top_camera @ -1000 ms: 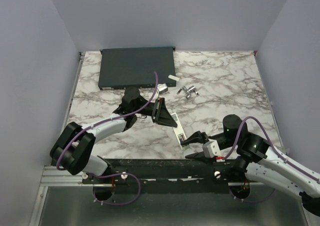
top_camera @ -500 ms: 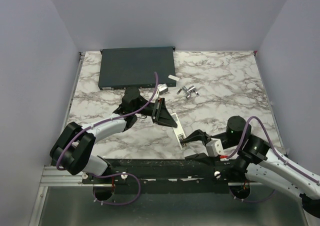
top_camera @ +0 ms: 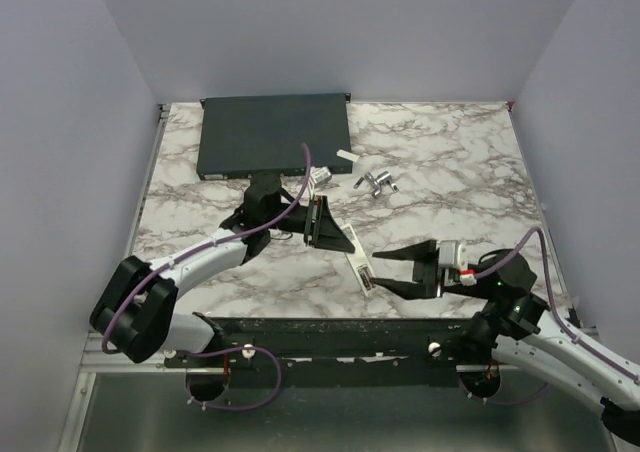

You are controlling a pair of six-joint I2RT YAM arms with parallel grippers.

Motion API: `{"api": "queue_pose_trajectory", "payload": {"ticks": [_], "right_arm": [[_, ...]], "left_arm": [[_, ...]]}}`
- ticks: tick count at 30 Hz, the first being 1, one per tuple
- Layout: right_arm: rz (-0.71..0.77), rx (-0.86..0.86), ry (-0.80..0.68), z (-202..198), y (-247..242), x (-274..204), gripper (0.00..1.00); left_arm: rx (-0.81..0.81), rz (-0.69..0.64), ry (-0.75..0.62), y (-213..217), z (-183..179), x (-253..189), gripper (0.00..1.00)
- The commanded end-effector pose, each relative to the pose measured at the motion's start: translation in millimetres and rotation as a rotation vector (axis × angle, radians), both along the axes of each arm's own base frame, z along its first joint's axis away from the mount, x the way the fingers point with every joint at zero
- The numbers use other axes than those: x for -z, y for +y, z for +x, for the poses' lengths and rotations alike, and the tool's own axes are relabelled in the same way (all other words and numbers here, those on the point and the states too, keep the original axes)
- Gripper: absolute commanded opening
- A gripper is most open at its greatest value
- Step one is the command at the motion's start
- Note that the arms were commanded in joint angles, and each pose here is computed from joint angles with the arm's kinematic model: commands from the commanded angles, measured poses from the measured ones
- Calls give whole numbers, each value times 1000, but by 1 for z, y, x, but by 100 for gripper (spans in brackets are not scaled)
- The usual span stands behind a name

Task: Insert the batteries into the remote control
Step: Load the battery into the remote control.

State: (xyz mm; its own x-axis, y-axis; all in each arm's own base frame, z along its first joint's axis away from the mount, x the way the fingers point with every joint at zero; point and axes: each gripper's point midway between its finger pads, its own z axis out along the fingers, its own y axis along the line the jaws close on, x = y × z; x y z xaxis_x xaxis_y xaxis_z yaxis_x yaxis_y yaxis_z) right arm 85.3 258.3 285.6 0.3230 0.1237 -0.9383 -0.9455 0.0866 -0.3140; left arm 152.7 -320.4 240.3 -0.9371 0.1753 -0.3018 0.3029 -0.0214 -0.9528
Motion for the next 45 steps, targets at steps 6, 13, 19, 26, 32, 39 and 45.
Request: {"api": "queue_pose_trajectory", "payload": {"ticks": [6,13,19,26,32,39,45], "right_arm": [[241,611,599,90,-46,-33,54],[-141,368,730,56,7,10,78],[-134,358,728,56,9,17,83],[-187,259,737,38,14,25,81],[-241,243,748,36,18,39,73],[-259,236,753,36,19,45,71],[-256,235,749,36,20,47,65]], "left_arm": [[-143,57,-334,9,12,-17,0],[-164,6,-479,16,5,-40,0],[-170,-9,-545,23,-1,-50,0],[-157,-19,-563,25,-6,-54,0],[-145,-47,-588,28,-12,-62,0],[-145,-55,-598,29,-15,-66,0],[-143,-64,-606,30,-18,-70,0]]}}
